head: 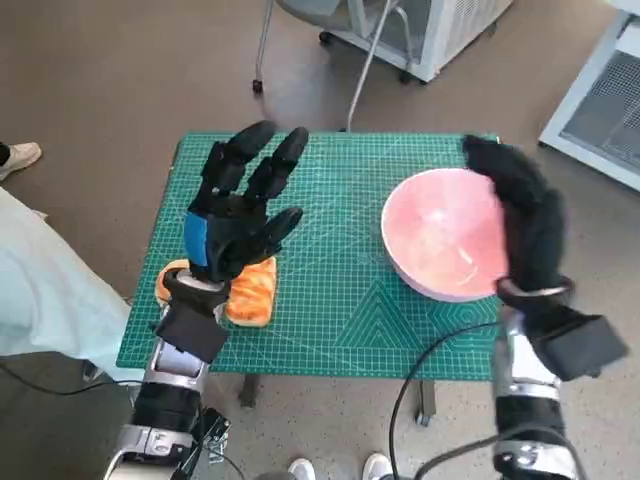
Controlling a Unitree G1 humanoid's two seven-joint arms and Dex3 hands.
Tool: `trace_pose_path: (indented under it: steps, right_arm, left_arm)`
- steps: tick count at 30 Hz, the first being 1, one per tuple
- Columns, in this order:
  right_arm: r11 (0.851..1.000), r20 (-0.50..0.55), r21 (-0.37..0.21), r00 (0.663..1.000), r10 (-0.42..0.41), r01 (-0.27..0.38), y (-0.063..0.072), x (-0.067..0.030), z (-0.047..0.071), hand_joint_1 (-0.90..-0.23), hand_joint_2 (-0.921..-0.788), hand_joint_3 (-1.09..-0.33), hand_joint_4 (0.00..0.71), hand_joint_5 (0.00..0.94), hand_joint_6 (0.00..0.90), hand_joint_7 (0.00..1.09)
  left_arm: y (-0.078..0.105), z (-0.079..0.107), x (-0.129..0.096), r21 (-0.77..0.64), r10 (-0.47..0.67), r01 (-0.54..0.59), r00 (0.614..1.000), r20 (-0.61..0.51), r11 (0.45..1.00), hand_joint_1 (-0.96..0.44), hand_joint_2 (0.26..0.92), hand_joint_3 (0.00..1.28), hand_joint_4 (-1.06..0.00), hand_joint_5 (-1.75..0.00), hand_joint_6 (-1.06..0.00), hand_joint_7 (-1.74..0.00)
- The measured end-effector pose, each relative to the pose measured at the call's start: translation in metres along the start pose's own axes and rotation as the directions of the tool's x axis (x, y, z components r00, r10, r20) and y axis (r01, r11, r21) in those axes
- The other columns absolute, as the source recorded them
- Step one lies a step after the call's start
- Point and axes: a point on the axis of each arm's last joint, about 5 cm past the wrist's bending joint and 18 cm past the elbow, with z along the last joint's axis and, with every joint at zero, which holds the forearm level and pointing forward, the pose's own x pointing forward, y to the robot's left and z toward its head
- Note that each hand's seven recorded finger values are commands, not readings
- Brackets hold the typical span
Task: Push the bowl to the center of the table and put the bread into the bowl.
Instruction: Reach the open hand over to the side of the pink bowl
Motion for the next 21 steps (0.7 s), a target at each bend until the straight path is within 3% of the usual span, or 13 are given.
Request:
trace_pose_path:
  steps: [4, 8, 14, 21]
  right_arm:
    - [0.994, -0.029, -0.028, 0.994, -0.109, 0.108, -0.019, -0.0051, -0.005, -0.65, -0.921, -0.761, 0.37, 0.0, 0.056, 0.69]
    - [0.979, -0.08, -0.051, 0.977, -0.2, 0.196, -0.029, -0.0135, -0.012, -0.64, -0.921, -0.767, 0.365, 0.0, 0.055, 0.68]
    - [0.955, -0.185, -0.086, 0.937, -0.296, 0.284, -0.031, -0.0295, -0.024, -0.603, -0.921, -0.784, 0.351, 0.0, 0.064, 0.69]
    - [0.933, -0.311, -0.184, 0.882, -0.353, 0.309, -0.026, -0.0396, -0.035, -0.571, -0.921, -0.822, 0.333, 0.0, 0.075, 0.66]
  left_arm:
    - [0.0, 0.0, 0.0, 0.013, 0.009, -0.009, 1.0, 0.001, 1.0, -0.13, 0.921, 0.22, -0.41, 0.0, -0.22, -0.63]
    - [0.0, 0.0, 0.0, 0.032, 0.015, -0.015, 1.0, 0.0, 0.999, -0.14, 0.921, 0.21, -0.41, 0.0, -0.23, -0.63]
    - [-0.001, 0.0, 0.0, 0.056, 0.027, -0.027, 1.0, 0.001, 0.998, -0.16, 0.921, 0.22, -0.41, 0.0, -0.25, -0.63]
    - [-0.001, -0.001, 0.0, 0.067, 0.04, -0.04, 0.999, 0.0, 0.997, -0.18, 0.921, 0.22, -0.42, 0.0, -0.27, -0.63]
